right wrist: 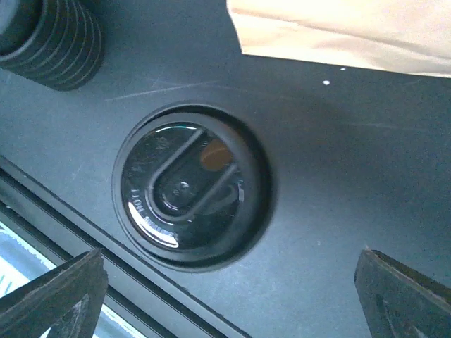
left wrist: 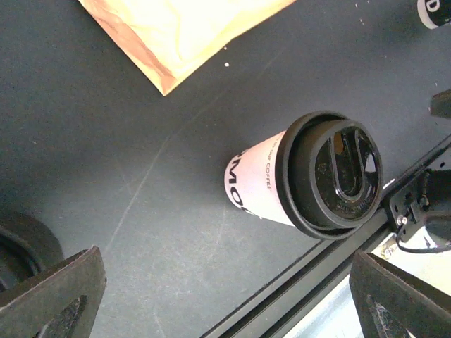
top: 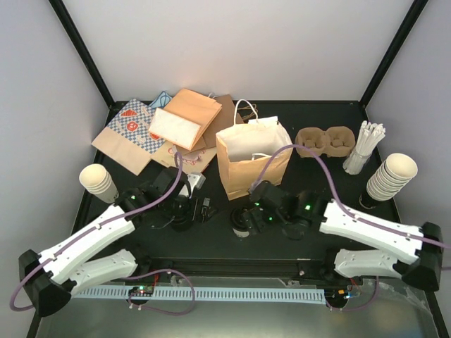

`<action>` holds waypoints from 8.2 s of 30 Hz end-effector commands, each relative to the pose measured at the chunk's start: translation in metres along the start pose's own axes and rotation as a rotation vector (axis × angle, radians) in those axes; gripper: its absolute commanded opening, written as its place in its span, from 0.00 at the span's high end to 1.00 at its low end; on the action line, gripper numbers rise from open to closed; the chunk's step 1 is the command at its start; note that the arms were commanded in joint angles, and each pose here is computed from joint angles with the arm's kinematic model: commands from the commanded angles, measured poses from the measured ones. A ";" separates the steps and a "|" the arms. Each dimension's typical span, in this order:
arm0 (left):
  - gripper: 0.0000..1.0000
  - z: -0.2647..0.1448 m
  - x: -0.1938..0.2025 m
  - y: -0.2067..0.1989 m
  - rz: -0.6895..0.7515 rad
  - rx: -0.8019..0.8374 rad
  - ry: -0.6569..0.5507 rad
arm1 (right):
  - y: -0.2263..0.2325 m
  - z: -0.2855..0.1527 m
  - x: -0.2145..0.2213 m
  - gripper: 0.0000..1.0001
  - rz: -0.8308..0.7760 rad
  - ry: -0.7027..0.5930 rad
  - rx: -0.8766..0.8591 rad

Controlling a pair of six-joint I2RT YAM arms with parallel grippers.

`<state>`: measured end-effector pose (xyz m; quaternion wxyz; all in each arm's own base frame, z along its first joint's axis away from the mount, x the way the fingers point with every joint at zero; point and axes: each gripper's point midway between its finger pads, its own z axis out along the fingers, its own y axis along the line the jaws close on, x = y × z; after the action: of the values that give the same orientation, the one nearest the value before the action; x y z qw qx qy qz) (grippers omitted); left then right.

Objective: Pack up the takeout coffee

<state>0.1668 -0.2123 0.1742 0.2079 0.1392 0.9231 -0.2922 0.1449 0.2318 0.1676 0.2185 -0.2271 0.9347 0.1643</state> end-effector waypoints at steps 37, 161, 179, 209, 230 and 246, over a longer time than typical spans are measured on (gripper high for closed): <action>0.03 0.007 -0.008 0.008 -0.010 0.018 -0.006 | 0.034 0.050 -0.011 0.11 -0.118 0.109 0.151; 0.03 -0.029 -0.249 -0.034 0.433 -0.202 -0.332 | -0.032 -0.196 -0.194 0.35 -0.160 -0.653 0.445; 0.03 -0.044 -0.231 -0.042 0.502 -0.152 -0.340 | -0.034 -0.139 -0.181 0.35 -0.101 -0.369 0.248; 0.13 -0.017 -0.205 -0.082 0.707 -0.167 -0.233 | -0.040 -0.138 -0.119 0.36 -0.126 -0.258 0.171; 0.93 0.004 -0.194 -0.112 0.863 -0.173 -0.176 | -0.037 -0.130 -0.109 0.37 -0.155 -0.305 0.119; 0.98 -0.027 -0.176 -0.107 0.958 -0.242 -0.238 | 0.004 -0.111 -0.097 0.35 -0.248 -0.366 -0.037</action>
<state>0.2751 -0.3149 0.3114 0.4069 0.4843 0.7700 -0.0843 0.1904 0.2120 0.2965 0.3670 -0.3027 0.8647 0.1610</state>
